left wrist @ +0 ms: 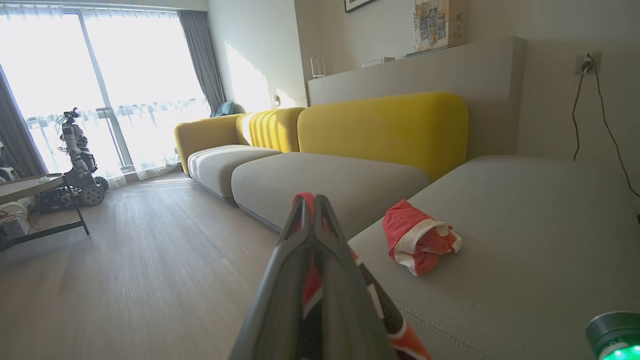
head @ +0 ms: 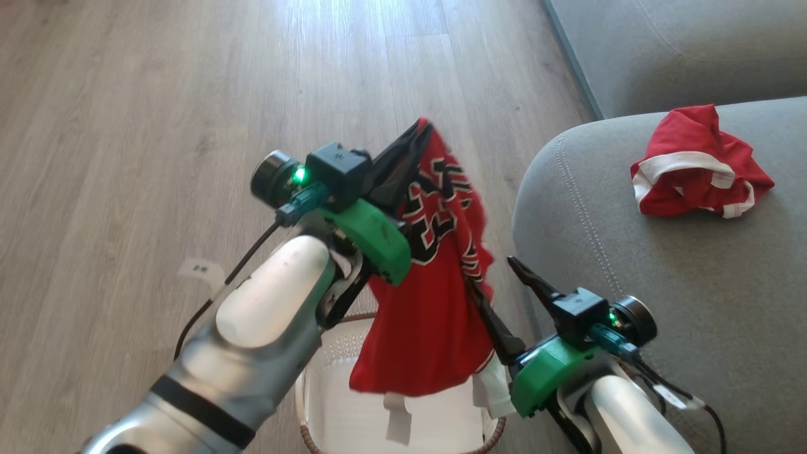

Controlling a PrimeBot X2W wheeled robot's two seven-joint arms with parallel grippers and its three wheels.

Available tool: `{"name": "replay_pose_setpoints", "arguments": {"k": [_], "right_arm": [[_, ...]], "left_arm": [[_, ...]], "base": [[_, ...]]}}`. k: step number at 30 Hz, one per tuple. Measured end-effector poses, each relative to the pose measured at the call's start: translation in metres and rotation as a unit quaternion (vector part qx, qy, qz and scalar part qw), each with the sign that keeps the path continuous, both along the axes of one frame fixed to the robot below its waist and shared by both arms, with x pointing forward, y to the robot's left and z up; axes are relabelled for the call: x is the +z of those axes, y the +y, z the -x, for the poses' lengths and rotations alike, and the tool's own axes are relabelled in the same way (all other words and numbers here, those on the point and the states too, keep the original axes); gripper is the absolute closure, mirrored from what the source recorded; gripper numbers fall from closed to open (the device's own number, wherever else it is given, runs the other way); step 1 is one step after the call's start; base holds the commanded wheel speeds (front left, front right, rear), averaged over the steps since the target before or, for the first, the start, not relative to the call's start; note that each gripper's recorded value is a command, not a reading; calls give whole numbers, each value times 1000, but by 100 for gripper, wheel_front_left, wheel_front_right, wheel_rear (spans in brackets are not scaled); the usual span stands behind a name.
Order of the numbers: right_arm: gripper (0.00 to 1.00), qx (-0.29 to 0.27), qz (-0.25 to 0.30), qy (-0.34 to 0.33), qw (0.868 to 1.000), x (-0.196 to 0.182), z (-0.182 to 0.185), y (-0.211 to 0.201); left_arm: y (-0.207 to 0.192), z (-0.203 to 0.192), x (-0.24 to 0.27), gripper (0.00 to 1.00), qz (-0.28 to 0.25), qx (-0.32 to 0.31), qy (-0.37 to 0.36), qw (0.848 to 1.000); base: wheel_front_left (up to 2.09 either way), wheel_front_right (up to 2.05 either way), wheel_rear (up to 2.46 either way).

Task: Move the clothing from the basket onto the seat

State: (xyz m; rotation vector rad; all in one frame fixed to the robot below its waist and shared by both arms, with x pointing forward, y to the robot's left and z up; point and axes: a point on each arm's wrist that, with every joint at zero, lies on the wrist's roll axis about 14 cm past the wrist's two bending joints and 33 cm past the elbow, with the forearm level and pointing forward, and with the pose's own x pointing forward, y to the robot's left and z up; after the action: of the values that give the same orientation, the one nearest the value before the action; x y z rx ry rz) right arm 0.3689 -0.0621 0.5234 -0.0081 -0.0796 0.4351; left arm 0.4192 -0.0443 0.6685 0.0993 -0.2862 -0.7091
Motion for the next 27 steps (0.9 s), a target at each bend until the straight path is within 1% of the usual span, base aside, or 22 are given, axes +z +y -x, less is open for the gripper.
{"name": "replay_pose_setpoints", "arguments": {"k": [5, 12, 17, 21, 22, 23, 24, 25, 27], "right_arm": [[0, 32, 18, 9, 999, -4, -8, 13], [0, 71, 43, 13, 996, -1, -21, 34], [0, 77, 72, 20, 994, -7, -33, 36], [0, 80, 81, 18, 993, -4, -43, 40], [34, 83, 82, 18, 993, -3, -45, 43], [60, 85, 81, 20, 993, -3, -46, 45], [75, 85, 81, 20, 993, -3, -46, 45], [100, 87, 80, 21, 993, -3, -47, 48], [100, 91, 76, 21, 993, -3, -47, 52]], "left_arm": [[-8, 5, 20, 100, 3, -14, -24, 1000], [-14, 14, 26, 100, 7, -24, -35, 999], [-17, 19, 28, 100, 11, -31, -36, 999], [-15, 19, 25, 100, 11, -31, -32, 999], [-14, 19, 25, 100, 11, -30, -31, 999], [-13, 19, 24, 100, 11, -29, -30, 999], [-13, 19, 24, 100, 11, -29, -30, 999], [-13, 19, 24, 100, 11, -29, -30, 999], [-12, 18, 23, 100, 11, -28, -29, 999]], "base": [[0, 0, 0], [0, 0, 0], [0, 0, 0], [0, 0, 0], [0, 0, 0], [0, 0, 0], [0, 0, 0], [0, 0, 0], [0, 0, 0]]}}
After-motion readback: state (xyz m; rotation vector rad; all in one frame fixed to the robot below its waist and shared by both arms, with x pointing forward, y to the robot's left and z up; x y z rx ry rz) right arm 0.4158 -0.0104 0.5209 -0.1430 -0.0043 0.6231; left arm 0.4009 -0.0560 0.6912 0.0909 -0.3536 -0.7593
